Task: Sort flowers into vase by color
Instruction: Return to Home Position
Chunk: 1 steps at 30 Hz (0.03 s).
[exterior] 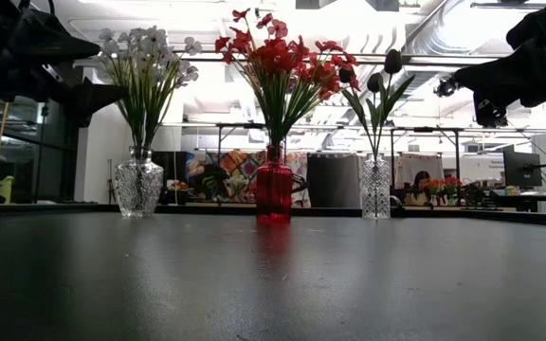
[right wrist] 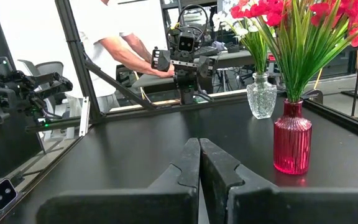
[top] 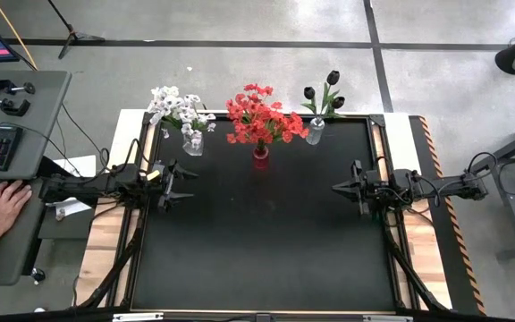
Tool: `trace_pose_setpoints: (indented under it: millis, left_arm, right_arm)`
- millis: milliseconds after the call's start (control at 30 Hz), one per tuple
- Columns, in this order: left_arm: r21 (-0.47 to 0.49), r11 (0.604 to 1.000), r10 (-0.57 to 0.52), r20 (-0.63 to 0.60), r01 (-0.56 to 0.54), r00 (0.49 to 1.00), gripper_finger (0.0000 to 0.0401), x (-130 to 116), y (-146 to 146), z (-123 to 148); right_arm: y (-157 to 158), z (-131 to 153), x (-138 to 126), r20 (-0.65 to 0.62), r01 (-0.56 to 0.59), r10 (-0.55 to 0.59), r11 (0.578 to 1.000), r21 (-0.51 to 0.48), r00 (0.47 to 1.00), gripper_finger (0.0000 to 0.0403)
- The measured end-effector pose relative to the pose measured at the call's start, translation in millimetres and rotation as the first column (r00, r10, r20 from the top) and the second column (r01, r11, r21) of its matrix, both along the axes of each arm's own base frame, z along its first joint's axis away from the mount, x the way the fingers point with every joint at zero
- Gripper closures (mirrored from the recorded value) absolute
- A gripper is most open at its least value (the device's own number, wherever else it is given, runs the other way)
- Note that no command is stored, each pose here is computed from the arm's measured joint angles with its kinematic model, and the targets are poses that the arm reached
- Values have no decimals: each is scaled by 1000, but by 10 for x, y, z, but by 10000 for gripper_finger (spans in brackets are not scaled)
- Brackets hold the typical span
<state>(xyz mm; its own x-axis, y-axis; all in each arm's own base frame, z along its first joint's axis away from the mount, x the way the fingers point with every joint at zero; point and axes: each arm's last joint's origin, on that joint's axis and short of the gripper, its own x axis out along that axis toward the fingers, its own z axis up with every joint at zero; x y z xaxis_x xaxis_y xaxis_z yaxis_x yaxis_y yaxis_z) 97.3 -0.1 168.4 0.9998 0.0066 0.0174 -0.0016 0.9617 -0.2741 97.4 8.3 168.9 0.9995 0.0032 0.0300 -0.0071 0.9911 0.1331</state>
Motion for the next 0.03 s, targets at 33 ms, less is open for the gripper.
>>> trace_pose_setpoints:
  millis: [33]
  left_arm:
    - [0,1000,0,0,0,1000,55,0,0,0]
  right_arm:
    - [0,0,0,0,0,0,1000,0,1000,402]
